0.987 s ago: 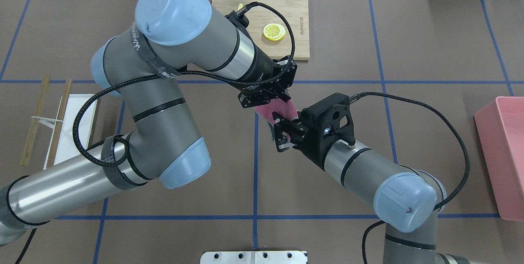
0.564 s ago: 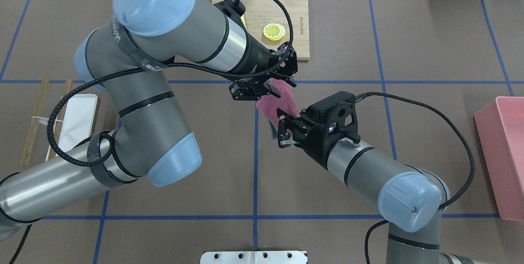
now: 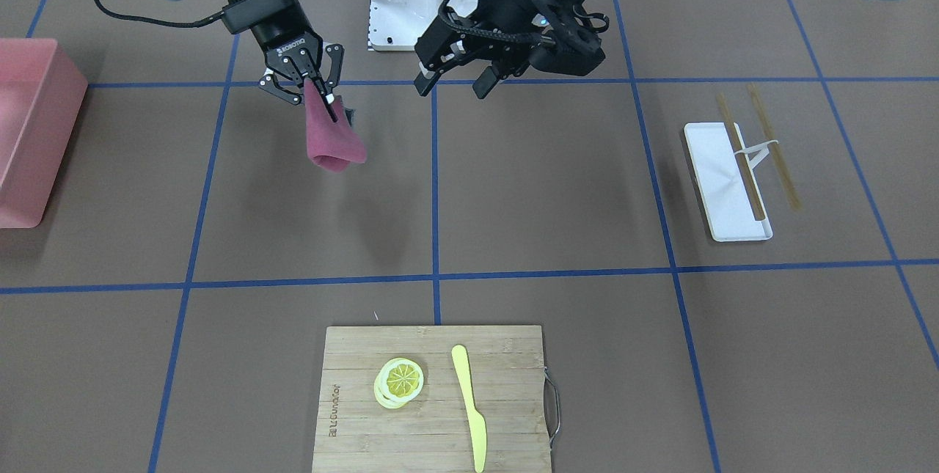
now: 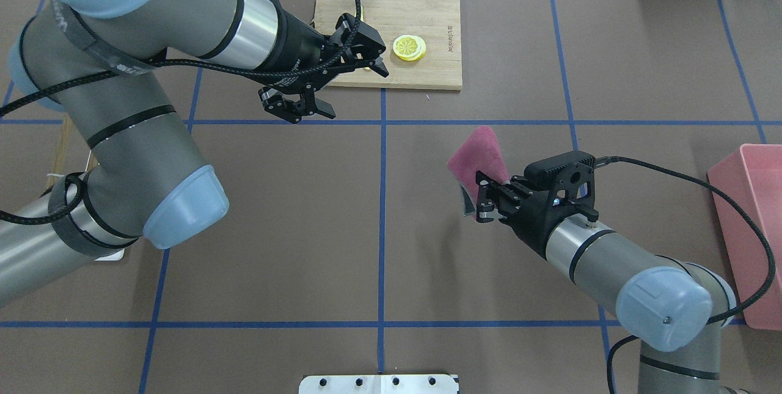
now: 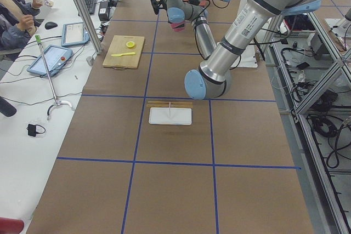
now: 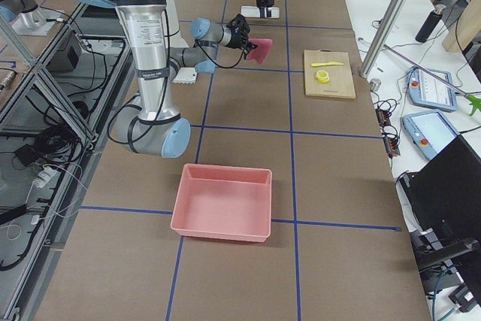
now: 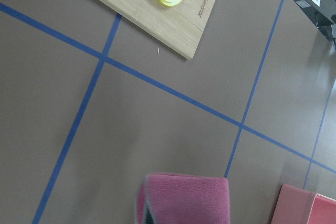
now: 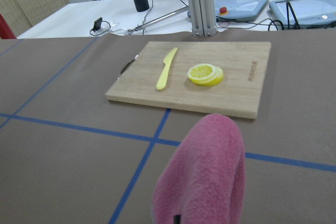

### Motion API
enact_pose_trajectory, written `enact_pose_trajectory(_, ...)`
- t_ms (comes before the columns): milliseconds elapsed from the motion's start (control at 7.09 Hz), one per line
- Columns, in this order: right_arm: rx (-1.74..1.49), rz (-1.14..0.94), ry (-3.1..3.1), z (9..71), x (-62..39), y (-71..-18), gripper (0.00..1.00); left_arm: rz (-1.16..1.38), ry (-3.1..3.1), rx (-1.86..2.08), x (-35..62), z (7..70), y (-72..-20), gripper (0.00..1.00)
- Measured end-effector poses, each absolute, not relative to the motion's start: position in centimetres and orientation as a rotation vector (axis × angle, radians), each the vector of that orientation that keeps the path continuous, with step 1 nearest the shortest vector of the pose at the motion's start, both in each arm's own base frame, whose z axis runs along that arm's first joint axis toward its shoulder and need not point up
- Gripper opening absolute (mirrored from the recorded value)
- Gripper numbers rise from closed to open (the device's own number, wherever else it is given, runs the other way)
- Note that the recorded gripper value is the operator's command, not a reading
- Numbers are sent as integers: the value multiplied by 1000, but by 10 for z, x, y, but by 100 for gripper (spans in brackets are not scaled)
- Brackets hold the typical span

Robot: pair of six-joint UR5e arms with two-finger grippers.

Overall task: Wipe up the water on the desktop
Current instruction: 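Open and withdraw the left gripper while the right carries the towel toward the bin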

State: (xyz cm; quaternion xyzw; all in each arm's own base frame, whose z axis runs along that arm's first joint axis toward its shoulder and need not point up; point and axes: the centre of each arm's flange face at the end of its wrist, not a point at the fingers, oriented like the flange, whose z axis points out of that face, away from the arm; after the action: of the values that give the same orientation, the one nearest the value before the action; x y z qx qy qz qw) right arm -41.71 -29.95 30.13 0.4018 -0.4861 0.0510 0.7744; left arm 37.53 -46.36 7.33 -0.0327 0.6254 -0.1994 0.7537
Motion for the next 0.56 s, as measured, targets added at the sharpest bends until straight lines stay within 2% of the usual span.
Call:
enact_pose_trajectory(282,711,125,-1055,338,-404,-303,0,-401,1312,-11,346,114,-488,97)
enact_pose_trajectory(564,550,78,-1030,336,-406,-321,0,-320,1261,15,310,162,-507,97)
